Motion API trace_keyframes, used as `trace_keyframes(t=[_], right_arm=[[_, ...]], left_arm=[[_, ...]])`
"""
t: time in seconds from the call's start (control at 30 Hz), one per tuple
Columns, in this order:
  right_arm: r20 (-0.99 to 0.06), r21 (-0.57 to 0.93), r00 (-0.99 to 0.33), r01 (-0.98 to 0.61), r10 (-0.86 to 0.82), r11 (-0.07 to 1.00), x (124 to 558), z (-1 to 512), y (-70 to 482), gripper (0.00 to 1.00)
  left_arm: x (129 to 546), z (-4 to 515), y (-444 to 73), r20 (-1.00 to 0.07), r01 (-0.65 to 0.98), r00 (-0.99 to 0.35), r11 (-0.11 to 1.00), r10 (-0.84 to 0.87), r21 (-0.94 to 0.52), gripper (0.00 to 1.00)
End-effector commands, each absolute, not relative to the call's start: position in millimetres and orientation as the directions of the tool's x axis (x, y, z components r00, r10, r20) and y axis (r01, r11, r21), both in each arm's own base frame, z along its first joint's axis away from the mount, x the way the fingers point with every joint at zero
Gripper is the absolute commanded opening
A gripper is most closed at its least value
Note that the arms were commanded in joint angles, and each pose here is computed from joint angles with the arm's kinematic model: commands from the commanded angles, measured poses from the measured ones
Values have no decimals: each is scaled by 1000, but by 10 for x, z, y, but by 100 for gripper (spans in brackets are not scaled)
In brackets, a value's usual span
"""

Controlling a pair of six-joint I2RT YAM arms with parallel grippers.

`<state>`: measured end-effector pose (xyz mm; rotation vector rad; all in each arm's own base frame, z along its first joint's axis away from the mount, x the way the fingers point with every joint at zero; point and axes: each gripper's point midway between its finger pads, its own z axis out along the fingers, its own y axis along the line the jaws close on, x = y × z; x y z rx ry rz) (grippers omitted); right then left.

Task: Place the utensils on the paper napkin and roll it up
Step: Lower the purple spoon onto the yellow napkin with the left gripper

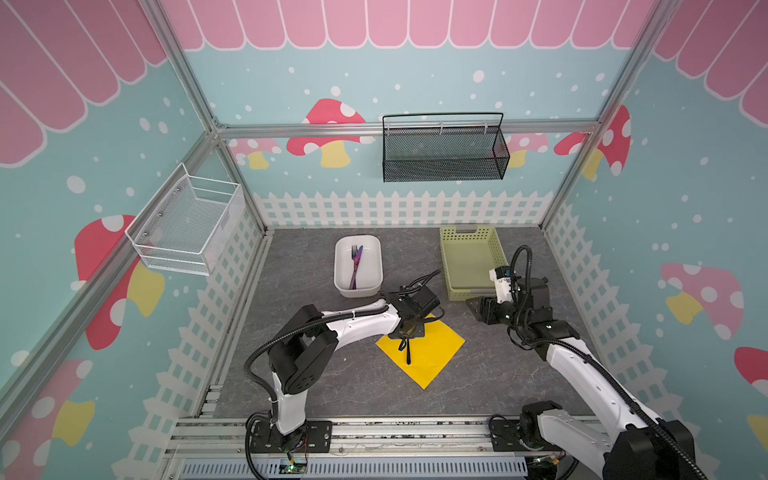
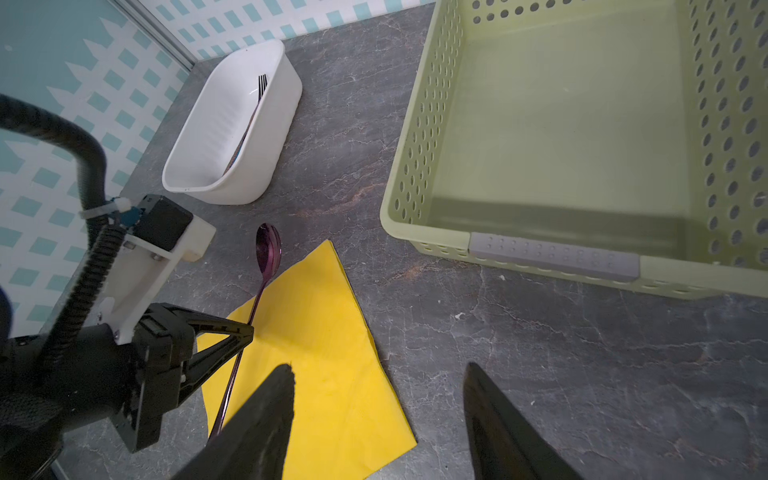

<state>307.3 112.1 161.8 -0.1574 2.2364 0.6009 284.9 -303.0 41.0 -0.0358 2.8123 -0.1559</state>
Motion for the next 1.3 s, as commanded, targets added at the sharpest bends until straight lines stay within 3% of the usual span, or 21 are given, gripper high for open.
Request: trace_keyframes(t=[0.0,1.27], right_arm=[[-730,364,-681,-318,57,875,2992,1551,1117,66],[-722,383,-689,-315,69,868,2986,1506,1090,66]], left_arm=[[2932,450,-3096,-351,-26,-934,993,-66,-118,0],[2939,277,-3214,-305,-9,-951,995,-40,-104,0]])
